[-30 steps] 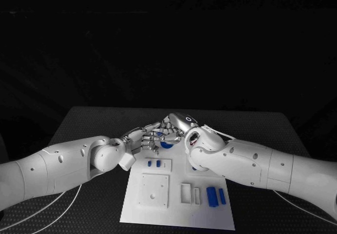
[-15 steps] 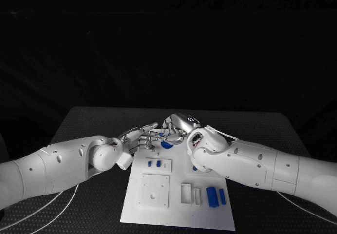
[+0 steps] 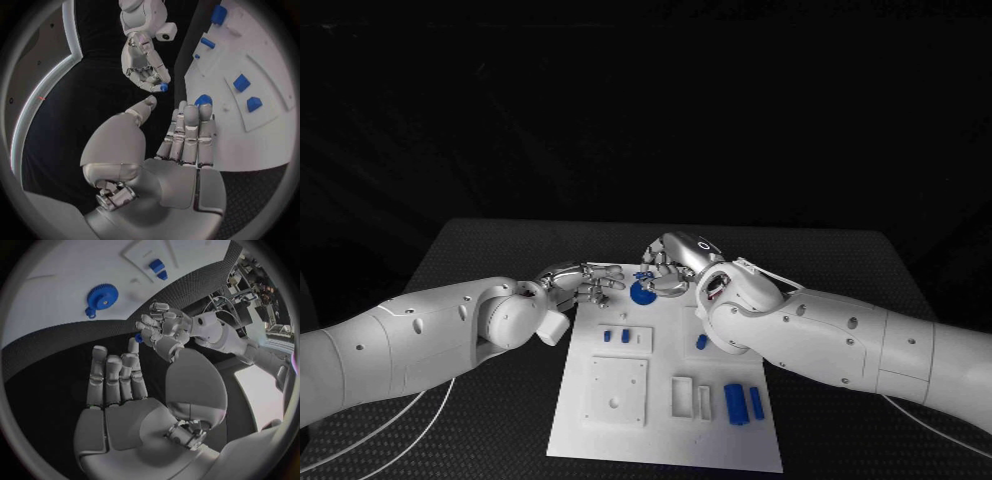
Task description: Assemble the parts on the task board
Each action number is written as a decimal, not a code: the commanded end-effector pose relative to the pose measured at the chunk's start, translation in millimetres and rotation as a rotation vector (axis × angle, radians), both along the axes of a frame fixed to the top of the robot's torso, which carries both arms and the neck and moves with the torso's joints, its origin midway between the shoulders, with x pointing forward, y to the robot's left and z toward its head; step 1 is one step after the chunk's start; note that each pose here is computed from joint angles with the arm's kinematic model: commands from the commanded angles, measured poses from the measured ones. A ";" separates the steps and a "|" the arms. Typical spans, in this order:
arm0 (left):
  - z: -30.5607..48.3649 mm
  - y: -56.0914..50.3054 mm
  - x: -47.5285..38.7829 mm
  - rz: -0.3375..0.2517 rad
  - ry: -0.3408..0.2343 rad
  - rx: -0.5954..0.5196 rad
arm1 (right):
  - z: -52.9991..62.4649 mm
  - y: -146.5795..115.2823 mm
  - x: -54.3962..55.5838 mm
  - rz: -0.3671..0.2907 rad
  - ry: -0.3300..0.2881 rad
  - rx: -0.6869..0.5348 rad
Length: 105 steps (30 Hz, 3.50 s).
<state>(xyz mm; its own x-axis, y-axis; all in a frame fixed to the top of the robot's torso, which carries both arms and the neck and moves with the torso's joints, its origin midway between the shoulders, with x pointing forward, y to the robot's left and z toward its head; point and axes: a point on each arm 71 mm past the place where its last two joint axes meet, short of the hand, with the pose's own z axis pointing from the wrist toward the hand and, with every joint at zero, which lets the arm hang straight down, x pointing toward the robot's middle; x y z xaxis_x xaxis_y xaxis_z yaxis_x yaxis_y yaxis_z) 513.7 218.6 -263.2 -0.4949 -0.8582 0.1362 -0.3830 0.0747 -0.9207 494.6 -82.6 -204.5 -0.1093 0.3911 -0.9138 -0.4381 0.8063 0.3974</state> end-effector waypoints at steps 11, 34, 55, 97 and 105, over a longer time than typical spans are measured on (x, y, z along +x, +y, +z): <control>2.5 -6.5 0.2 0.028 -0.026 -0.010 | -0.5 8.1 -2.0 0.024 0.004 0.014; 3.5 -13.9 -3.1 0.011 -0.007 -0.057 | -1.9 15.3 -4.2 0.037 0.010 0.018; 3.3 -16.0 -4.4 -0.006 -0.007 -0.048 | -2.4 18.3 -4.2 0.041 0.015 0.016; 4.2 -15.0 -3.5 0.004 -0.024 -0.048 | -2.9 22.0 -5.0 0.051 0.025 0.010; 3.7 -17.1 -4.5 -0.013 -0.011 -0.051 | -2.7 23.9 -5.3 0.053 0.024 0.011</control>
